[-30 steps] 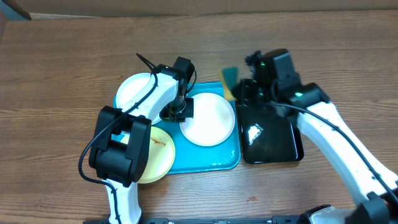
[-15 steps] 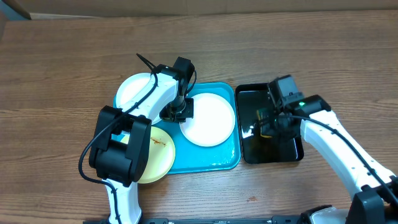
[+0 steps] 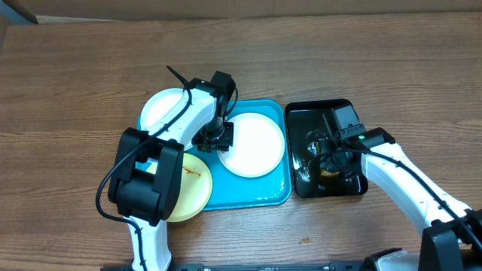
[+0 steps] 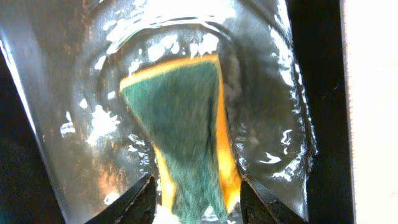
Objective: Clean dirty plates on tray and stack at the side
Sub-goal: 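Return the sponge to the black tray and release it with the right gripper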
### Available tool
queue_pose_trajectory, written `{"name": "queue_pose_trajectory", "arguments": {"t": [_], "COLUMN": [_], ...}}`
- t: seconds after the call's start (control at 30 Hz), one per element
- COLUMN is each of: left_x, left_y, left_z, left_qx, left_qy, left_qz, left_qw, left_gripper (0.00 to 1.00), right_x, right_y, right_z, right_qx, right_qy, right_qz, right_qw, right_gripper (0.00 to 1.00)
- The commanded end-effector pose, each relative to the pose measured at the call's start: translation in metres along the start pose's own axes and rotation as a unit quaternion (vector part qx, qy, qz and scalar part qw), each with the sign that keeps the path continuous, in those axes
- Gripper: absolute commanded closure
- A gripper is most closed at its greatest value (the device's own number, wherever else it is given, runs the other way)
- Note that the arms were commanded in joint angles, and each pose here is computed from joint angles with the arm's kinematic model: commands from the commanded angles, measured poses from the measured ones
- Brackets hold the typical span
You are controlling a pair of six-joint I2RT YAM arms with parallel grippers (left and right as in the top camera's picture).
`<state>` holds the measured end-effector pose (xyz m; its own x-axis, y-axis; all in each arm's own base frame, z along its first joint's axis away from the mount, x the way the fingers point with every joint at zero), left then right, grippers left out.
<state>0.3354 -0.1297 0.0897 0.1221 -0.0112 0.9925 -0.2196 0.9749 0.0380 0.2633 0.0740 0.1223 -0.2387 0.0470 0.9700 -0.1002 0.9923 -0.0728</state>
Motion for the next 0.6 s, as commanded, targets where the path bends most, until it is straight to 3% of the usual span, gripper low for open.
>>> {"name": "queue_pose_trajectory", "arguments": {"t": [0.0, 0.07, 0.27, 0.43, 0.57], "left_x": [-0.006, -0.006, -0.001, 0.017, 0.035], "left_y": [-0.002, -0.002, -0.005, -0.006, -0.010], "left_z": [0.002, 0.001, -0.001, -0.008, -0.011], "left_qx": [-0.007, -0.017, -0.060, -0.071, -0.090], "left_qy": [0.004, 0.002, 0.005, 0.007, 0.019], "left_qz": [-0.007, -0.006, 0.014, 0.030, 0.075], "left_qw": [1.000, 1.000, 0.998, 0.997, 0.993], "left_gripper": [0.80, 0.96, 0.96, 0.96, 0.96], "right_x": [0.002, 0.001, 0.002, 0.009, 0.018], "right_y": [-0.008, -0.011, -0.017, -0.012, -0.010], "right_z": [-0.008, -0.009, -0.011, -0.020, -0.029], "right_qx": [-0.013, -0.019, -0.030, -0.035, -0.037], "right_qy": [-0.017, -0.018, -0.018, -0.026, -0.035], "right_qz": [0.019, 0.020, 0.020, -0.028, -0.048], "right_qw": [1.000, 0.999, 0.999, 0.999, 0.998], "right_gripper": [0.53, 0.52, 0.49, 0.48, 0.49]}}
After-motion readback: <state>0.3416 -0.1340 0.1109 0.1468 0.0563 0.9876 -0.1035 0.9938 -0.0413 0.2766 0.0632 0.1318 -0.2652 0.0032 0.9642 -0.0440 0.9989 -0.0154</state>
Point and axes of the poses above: each gripper's point midway between its finger pads, its own x axis back along the fingers, its own y axis along the line the jaws close on, z = x × y, the point moved 8 cm from there along x, back along the fingers, and after that the axes turned 14 degrees about x, right-handed, at the moved point
